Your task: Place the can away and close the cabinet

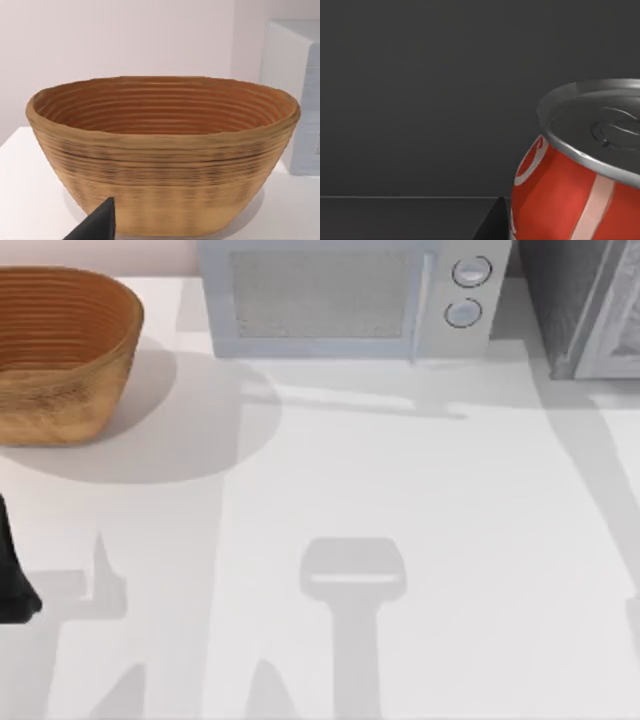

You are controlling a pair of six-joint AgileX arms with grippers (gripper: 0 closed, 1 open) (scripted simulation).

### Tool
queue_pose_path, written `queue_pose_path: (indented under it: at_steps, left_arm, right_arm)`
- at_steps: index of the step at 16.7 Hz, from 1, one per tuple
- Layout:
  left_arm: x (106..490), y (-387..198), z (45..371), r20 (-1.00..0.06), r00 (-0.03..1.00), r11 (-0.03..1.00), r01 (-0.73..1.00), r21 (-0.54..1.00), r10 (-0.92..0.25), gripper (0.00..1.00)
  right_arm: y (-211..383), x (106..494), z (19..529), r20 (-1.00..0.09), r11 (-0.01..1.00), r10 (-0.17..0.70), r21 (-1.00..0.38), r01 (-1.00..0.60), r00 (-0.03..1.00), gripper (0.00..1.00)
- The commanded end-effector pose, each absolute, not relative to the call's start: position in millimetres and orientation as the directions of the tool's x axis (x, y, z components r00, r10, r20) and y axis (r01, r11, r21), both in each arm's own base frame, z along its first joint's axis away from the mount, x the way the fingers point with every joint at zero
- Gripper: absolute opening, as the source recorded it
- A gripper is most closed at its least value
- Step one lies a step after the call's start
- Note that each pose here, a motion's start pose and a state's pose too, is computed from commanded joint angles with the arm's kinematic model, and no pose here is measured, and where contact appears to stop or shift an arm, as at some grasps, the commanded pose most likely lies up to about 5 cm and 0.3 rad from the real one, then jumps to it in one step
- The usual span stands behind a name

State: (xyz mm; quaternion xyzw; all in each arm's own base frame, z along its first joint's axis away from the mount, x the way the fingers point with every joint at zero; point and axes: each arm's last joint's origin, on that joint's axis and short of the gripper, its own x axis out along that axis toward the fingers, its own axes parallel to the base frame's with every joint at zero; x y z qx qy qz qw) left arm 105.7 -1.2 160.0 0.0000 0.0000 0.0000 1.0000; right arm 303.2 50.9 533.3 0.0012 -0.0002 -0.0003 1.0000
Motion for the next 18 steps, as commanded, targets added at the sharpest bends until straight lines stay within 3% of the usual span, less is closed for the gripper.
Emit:
queue_pose_path:
  at_steps: [10, 18]
  left_arm:
    - [106, -1, 160, 0.0, 1.0, 1.0, 0.0, 0.0, 0.0, 1.0]
    - [106, -1, 160, 0.0, 1.0, 1.0, 0.0, 0.0, 0.0, 1.0]
  right_arm:
    - [48, 388, 538, 0.003, 1.0, 0.0, 0.003, 0.0, 1.0, 0.0]
    - [45, 406, 530, 0.0, 1.0, -0.001, 0.004, 0.001, 1.0, 0.0]
